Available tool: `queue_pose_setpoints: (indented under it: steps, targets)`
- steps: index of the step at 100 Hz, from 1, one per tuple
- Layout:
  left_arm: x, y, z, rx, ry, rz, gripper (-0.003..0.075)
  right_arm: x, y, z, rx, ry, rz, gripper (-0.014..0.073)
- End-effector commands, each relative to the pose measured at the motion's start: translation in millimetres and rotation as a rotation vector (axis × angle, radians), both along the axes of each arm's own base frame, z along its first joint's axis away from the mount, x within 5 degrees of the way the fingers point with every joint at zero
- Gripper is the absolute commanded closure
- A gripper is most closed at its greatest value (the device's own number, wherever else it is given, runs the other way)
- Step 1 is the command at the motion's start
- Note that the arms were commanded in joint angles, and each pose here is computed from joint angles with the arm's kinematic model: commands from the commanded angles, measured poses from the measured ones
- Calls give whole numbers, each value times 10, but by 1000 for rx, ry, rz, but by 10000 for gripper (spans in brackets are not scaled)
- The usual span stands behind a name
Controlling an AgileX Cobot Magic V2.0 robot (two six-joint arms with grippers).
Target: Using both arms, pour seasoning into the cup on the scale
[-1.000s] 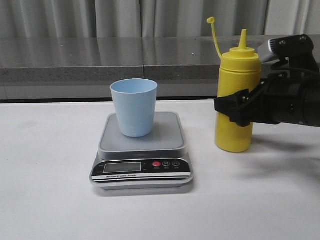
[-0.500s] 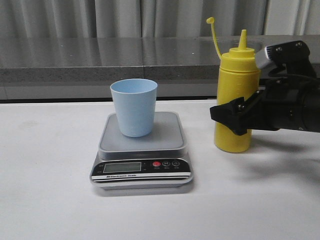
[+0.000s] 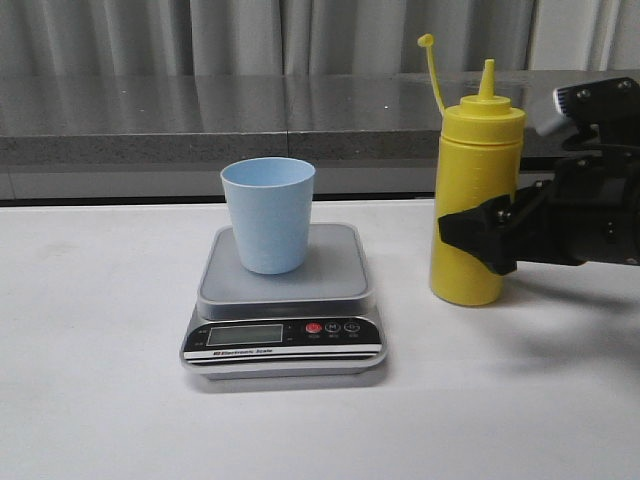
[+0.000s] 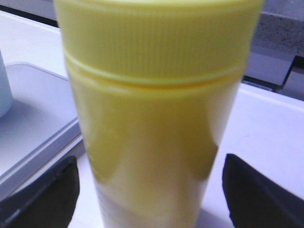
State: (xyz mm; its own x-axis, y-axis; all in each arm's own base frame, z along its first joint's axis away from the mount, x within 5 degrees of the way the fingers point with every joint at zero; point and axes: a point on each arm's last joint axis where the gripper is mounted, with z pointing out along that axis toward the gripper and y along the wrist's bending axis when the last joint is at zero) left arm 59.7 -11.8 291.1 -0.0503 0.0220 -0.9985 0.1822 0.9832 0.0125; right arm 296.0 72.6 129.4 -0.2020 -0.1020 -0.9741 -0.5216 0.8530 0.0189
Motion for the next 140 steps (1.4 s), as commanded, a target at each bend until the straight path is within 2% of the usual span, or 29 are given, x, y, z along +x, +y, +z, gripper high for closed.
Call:
queue_pose_setpoints:
  steps: [1, 43, 69, 97, 118, 140]
  targets:
    - [-4, 7, 143, -23, -89, 7, 738, -25, -47, 248, 51, -132, -13, -15]
    - [-4, 7, 143, -23, -89, 7, 738, -343, -212, 427, 63, -156, -88, -15]
    - [-4, 7, 143, -23, -89, 7, 738, -598, -326, 826, 39, -203, -199, -15]
    - [-4, 7, 143, -23, -89, 7, 738, -1000, -494, 1307, 22, -197, -360, -15]
    - [-4, 7, 143, -23, -89, 7, 738, -1350, -565, 1507, -4, -192, -412, -15]
    - [-4, 7, 143, -23, -89, 7, 738, -1697, -636, 1591, -23, -164, -465, -15]
